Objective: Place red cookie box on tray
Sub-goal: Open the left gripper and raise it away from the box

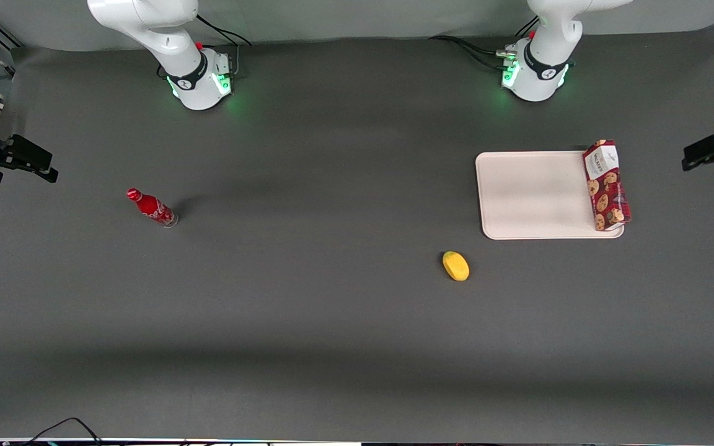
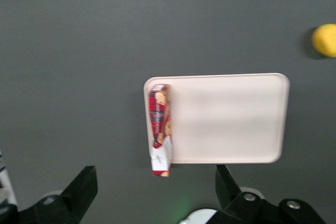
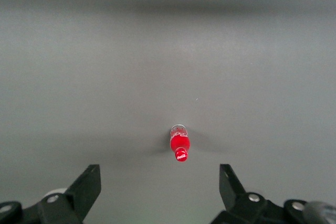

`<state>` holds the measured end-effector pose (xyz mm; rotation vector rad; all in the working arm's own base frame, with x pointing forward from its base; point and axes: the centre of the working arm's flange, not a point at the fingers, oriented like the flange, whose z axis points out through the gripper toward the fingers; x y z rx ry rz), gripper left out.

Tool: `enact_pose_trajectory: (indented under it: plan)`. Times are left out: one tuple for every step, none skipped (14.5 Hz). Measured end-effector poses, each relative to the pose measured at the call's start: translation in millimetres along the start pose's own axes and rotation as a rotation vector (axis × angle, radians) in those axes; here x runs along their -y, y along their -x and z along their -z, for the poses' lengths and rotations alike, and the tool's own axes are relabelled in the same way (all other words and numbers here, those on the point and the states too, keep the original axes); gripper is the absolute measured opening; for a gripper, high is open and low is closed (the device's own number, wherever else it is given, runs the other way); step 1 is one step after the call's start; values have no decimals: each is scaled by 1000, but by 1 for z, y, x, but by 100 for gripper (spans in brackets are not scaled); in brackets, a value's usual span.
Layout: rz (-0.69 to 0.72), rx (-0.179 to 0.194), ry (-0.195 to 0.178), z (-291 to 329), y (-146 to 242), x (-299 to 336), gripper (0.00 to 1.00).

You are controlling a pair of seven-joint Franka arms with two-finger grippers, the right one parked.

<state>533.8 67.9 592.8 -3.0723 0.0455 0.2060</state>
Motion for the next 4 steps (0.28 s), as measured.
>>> enact_pose_trajectory:
  plan:
    - [-4,-6,31,15,4,-5,100]
    - [-8,-11,54,27,7,-9,100]
    - [-14,-17,66,37,10,-12,100]
    - [-22,-23,70,44,11,-16,100]
